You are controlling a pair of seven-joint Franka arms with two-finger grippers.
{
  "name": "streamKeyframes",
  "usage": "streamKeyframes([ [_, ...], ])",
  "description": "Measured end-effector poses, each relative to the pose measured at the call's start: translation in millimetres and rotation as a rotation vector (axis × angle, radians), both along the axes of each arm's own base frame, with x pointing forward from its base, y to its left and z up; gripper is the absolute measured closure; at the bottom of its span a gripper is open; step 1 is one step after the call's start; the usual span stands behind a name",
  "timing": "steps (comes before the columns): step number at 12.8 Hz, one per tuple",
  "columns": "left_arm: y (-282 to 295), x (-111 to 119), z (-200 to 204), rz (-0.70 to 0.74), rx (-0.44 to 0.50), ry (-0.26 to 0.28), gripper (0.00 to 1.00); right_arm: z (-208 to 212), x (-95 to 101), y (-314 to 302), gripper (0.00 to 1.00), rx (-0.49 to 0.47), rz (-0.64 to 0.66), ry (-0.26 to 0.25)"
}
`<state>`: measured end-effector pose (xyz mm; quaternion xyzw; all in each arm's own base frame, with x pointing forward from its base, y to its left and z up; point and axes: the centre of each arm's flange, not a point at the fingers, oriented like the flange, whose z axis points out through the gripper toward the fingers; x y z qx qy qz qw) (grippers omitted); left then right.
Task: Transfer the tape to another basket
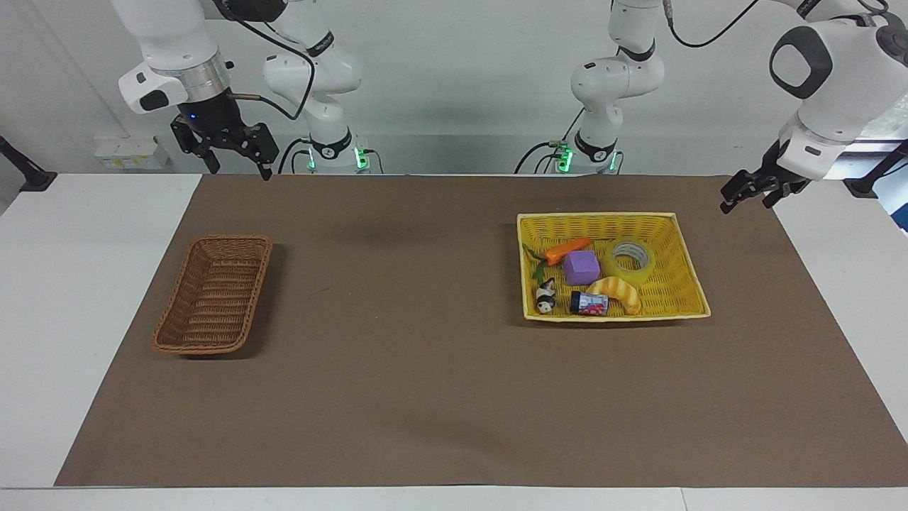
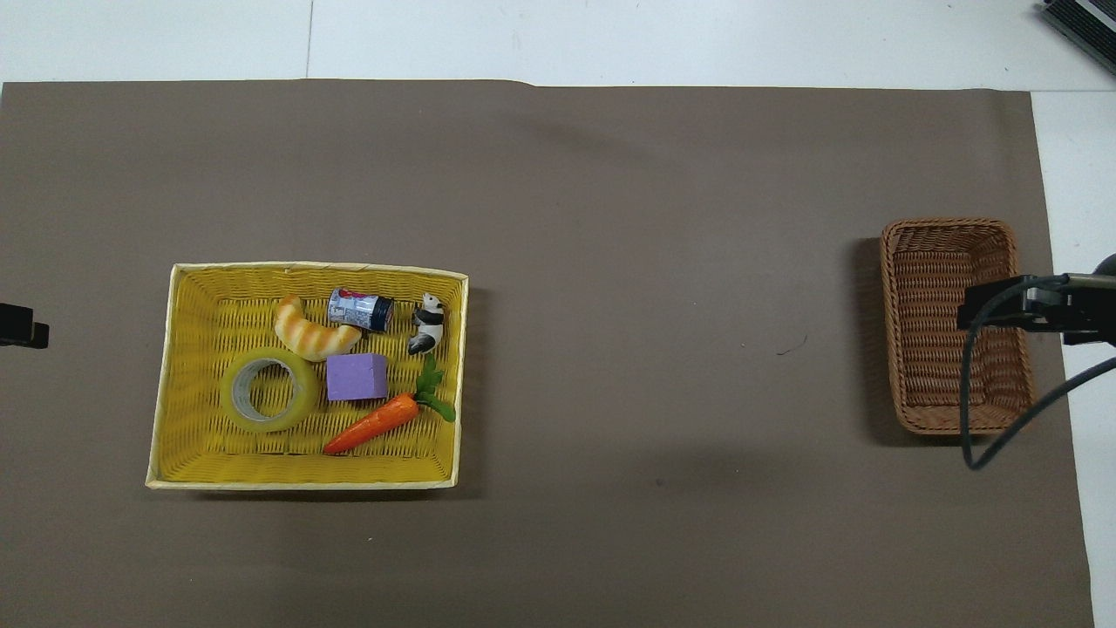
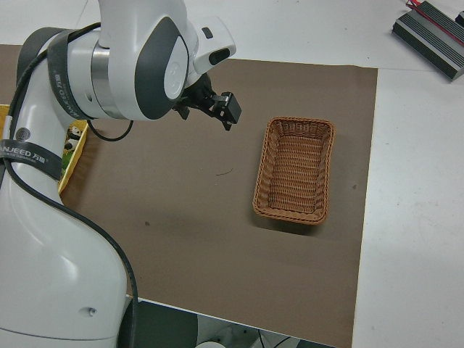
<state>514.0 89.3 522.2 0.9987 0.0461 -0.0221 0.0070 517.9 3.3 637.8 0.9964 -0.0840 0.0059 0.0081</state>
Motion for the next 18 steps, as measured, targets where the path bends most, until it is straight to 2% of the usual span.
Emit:
streamKeyframes([
  [5, -8, -12, -77, 0.038, -0.007, 0.072, 0.0, 0, 0.0, 0, 0.0, 0.0, 0.0, 0.0],
  [9, -9, -11, -135, 0.062, -0.012, 0.12, 0.0, 0, 0.0, 1, 0.0, 0.0, 0.002, 0.0],
  [13, -18, -8, -136, 0.098, -0.005, 0.123, 0.0, 3, -0.6, 4, 0.0, 0.0, 0.037, -0.01],
  [16, -69, -5, -137, 0.11, 0.013, 0.134, 0.0, 5, 0.9, 5, 0.0, -0.002, 0.143, -0.023],
  [18, -91, -6, -139, 0.129, 0.023, 0.143, 0.0, 5, 1.1, 4, 0.0, -0.003, 0.165, -0.024],
])
